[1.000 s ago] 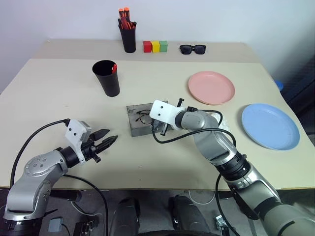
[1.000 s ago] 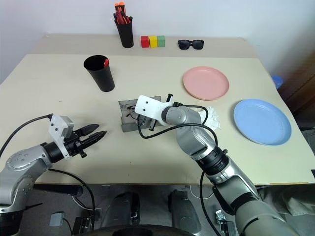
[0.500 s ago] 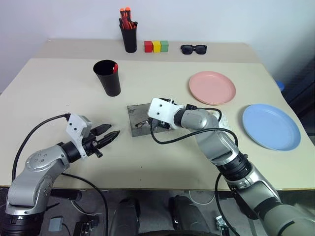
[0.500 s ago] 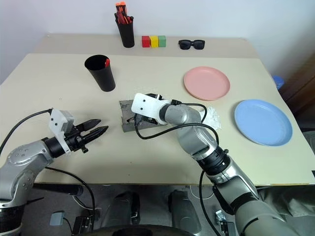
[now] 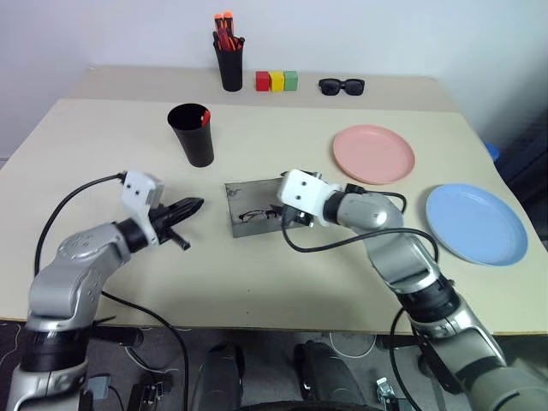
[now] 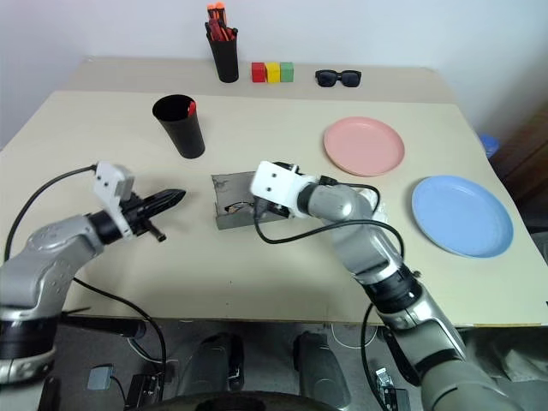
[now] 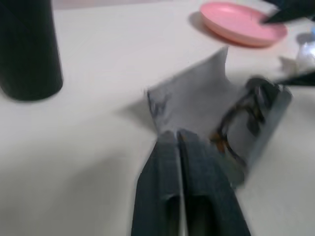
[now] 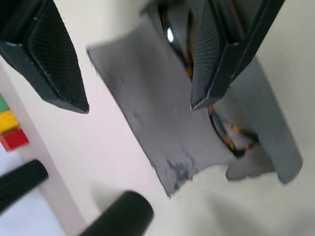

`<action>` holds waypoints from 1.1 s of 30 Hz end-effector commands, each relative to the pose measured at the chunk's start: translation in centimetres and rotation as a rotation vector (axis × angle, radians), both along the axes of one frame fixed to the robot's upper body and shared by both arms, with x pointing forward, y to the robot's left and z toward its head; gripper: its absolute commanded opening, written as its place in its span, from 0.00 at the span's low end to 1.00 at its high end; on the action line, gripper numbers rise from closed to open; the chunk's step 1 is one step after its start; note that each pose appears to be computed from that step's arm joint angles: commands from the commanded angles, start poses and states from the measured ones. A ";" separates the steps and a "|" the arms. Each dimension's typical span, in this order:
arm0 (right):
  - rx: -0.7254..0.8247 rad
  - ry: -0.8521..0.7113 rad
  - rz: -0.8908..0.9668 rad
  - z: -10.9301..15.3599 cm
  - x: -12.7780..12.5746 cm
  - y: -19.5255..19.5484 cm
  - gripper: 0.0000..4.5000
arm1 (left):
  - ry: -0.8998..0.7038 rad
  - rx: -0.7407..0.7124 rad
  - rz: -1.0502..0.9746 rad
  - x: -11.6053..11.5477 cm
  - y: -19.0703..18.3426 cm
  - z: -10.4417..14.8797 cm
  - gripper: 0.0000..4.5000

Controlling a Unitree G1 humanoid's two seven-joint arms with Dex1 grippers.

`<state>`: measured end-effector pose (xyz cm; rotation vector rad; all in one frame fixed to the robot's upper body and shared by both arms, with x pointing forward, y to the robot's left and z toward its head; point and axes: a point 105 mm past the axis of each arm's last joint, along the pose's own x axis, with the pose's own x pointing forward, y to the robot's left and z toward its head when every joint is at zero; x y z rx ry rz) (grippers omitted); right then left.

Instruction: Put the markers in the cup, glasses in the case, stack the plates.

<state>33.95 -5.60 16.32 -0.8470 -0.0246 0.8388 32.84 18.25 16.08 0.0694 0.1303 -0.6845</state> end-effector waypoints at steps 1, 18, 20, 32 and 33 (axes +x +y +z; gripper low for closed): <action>0.031 -0.073 0.029 1.7 -1.0 -1.4 0.74 | 0.001 0.049 0.000 2.4 -1.3 1.0 0.01; 0.258 0.095 -0.125 -1.4 -6.4 -7.8 0.74 | 0.262 0.145 -0.159 10.2 -7.5 -0.1 0.01; 0.264 0.114 -0.114 -1.5 -6.9 -7.7 0.74 | 0.271 0.167 -0.196 9.9 -7.6 -0.4 0.01; 0.247 0.092 -0.120 -1.7 -6.3 -7.7 0.74 | 0.193 0.275 -0.510 4.6 -7.4 -1.1 0.01; 0.249 0.084 -0.119 -1.5 -6.0 -7.6 0.74 | 0.185 0.281 -0.530 4.0 -7.4 -1.2 0.01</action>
